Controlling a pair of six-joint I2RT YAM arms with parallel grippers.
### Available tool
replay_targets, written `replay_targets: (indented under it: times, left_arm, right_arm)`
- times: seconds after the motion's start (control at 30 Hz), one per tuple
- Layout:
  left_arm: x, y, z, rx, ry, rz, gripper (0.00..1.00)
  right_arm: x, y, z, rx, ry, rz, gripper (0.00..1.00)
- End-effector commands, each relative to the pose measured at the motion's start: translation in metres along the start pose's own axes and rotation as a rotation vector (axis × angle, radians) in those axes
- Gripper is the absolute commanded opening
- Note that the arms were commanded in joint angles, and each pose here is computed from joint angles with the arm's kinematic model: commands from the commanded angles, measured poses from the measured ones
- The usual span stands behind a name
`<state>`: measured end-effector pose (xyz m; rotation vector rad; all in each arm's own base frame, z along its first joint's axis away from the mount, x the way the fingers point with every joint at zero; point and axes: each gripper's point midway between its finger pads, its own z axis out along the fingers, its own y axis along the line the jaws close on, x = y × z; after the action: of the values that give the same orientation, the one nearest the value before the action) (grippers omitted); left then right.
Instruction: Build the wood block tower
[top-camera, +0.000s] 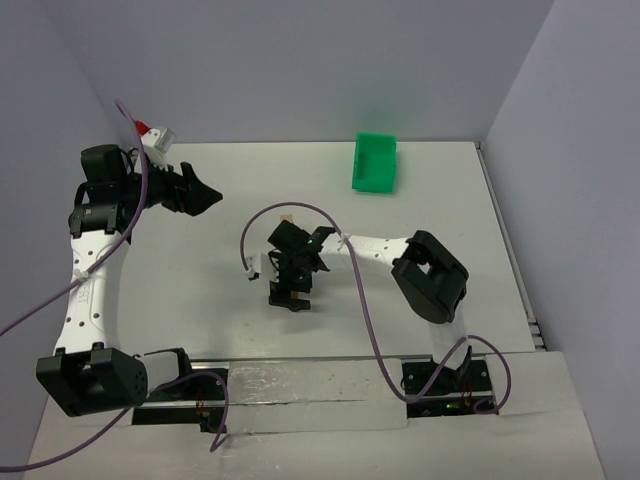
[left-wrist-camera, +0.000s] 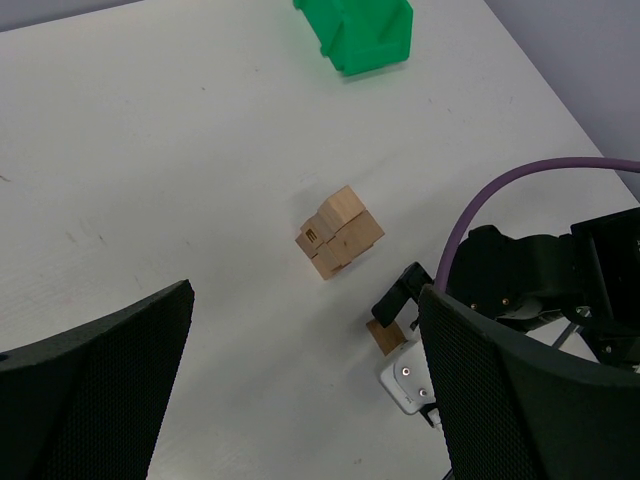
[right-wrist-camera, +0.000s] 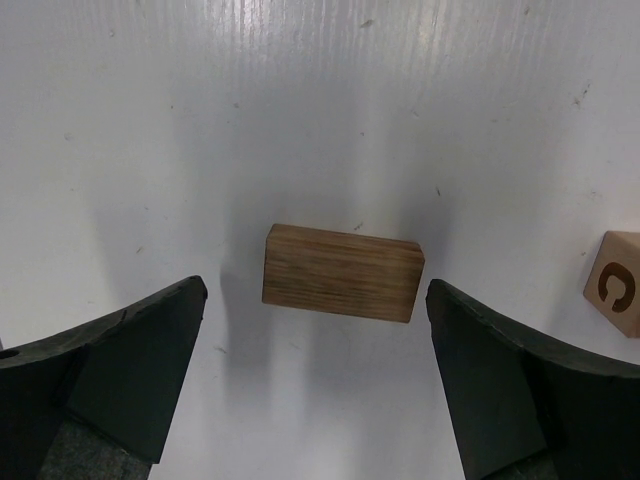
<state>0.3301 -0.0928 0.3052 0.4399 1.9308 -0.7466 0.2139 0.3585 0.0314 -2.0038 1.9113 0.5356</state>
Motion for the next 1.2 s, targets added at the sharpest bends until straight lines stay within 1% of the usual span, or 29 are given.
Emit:
replay_targets:
  times: [0.0,0.33,0.47,0.57,0.67,0.77,0.93,1.03,1.17]
  left_arm:
    - [-0.023,-0.006,-0.004,0.017,-0.052,0.049,0.99]
    - [-0.021,-0.004,-0.003,0.018,-0.047,0.049,0.99]
    - [-0.02,-0.003,-0.002,0.02,-0.045,0.049,0.99]
    - [-0.02,-0.003,-0.002,0.019,-0.044,0.048,0.99]
    - [-0.019,-0.003,-0.002,0.016,-0.043,0.048,0.99]
    - [-0.02,-0.003,-0.002,0.017,-0.043,0.05,0.99]
    - [-0.02,-0.002,-0.002,0.014,-0.045,0.053,0.99]
    - [-0.02,-0.002,-0.002,0.013,-0.045,0.054,0.99]
    - [-0.02,-0.004,-0.003,0.016,-0.047,0.063,0.99]
  right_arm:
    - [-0.014,-0.006,0.001,0.017,-0.013,0.0,0.97]
    - [-0.009,-0.008,0.008,0.017,0.003,0.007,0.93]
    - [-0.009,-0.008,0.009,0.018,0.005,0.008,0.89]
    - [-0.009,-0.007,0.009,0.013,0.0,0.005,0.81]
    - [-0.01,-0.008,0.01,0.017,0.001,0.007,0.7]
    - [-0.011,-0.01,0.009,0.024,-0.002,0.005,0.61]
    - [-0.011,-0.011,0.005,0.035,-0.004,0.001,0.56]
    - [-0.017,-0.007,-0.006,0.03,-0.02,0.0,0.53]
    - [-0.035,0.002,-0.036,0.012,-0.071,-0.012,0.51]
